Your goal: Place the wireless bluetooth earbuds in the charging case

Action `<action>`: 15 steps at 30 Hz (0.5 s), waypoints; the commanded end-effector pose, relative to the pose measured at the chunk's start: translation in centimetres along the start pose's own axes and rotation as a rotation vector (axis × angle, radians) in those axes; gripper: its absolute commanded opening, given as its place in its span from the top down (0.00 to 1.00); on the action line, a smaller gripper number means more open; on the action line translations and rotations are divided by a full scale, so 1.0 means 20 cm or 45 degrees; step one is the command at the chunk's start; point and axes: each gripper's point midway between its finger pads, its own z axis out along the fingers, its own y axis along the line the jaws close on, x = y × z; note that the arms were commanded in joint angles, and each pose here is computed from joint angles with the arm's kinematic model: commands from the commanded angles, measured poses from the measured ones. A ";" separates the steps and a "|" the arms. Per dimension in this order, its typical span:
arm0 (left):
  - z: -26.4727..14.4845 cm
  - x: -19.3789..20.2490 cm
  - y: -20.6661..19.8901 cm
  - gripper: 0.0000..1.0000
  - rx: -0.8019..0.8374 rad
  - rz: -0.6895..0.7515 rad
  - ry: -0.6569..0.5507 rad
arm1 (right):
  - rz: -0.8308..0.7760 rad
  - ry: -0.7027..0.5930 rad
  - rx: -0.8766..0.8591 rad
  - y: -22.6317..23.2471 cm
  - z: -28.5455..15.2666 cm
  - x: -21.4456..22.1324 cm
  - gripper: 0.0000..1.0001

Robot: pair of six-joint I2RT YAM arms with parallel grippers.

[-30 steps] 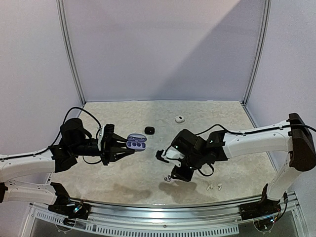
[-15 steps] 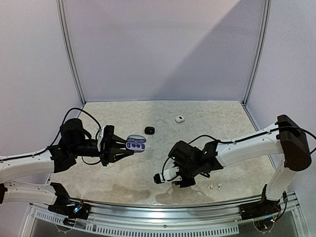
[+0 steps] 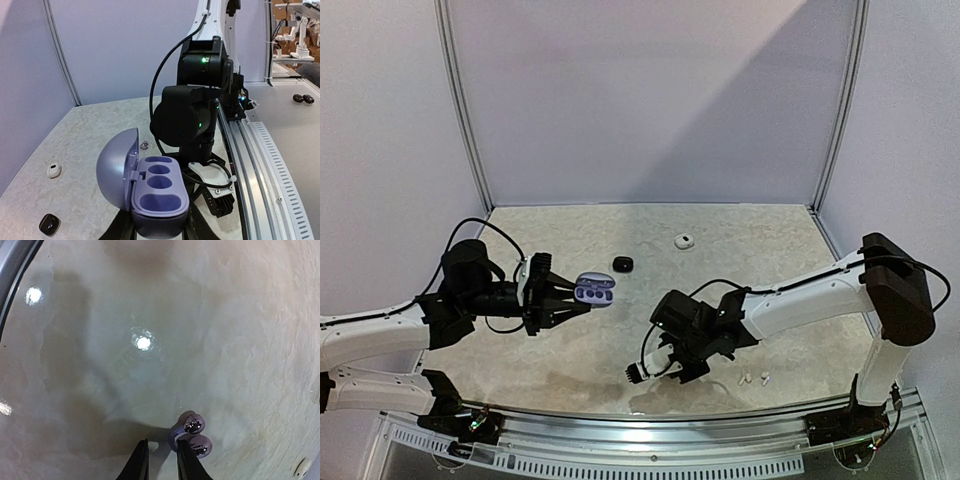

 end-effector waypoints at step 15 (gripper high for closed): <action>-0.01 0.02 0.01 1.00 -0.014 0.003 0.015 | -0.036 0.045 0.082 -0.12 0.06 -0.02 0.79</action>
